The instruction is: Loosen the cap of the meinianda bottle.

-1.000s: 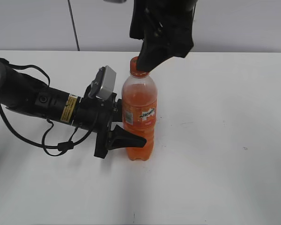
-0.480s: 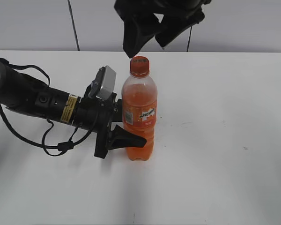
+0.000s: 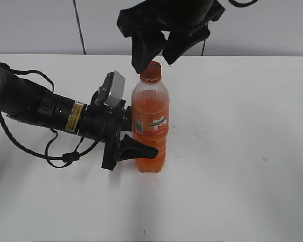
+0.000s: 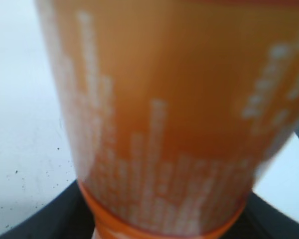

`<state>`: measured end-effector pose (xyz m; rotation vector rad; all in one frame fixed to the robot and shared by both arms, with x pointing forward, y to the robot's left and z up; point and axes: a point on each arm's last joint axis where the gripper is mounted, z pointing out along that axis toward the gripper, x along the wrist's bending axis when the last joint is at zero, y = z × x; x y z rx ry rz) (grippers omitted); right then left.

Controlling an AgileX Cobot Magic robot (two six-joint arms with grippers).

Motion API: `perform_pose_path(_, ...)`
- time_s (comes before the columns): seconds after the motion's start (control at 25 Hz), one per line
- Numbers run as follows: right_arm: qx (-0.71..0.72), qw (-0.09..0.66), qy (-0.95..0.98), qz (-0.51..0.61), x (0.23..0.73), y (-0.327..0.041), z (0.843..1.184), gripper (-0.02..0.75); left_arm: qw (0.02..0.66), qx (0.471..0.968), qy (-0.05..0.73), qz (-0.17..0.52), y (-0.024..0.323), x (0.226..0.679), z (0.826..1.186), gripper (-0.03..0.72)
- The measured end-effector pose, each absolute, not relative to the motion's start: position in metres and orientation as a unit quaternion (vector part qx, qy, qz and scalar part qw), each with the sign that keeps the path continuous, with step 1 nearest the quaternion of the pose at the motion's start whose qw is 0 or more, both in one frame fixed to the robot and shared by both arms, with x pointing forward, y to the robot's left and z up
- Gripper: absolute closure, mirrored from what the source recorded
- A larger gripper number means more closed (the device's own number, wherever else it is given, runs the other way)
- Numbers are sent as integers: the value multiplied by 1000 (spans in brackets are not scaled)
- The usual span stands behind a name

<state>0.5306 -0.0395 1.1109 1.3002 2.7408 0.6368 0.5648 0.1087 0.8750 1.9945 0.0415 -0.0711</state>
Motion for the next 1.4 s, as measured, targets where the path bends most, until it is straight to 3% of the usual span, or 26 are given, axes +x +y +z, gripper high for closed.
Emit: perform_pose_path(1.4,410,16,891,192,536,-35,1098,361,542,840,17,-30,109,565,875,281)
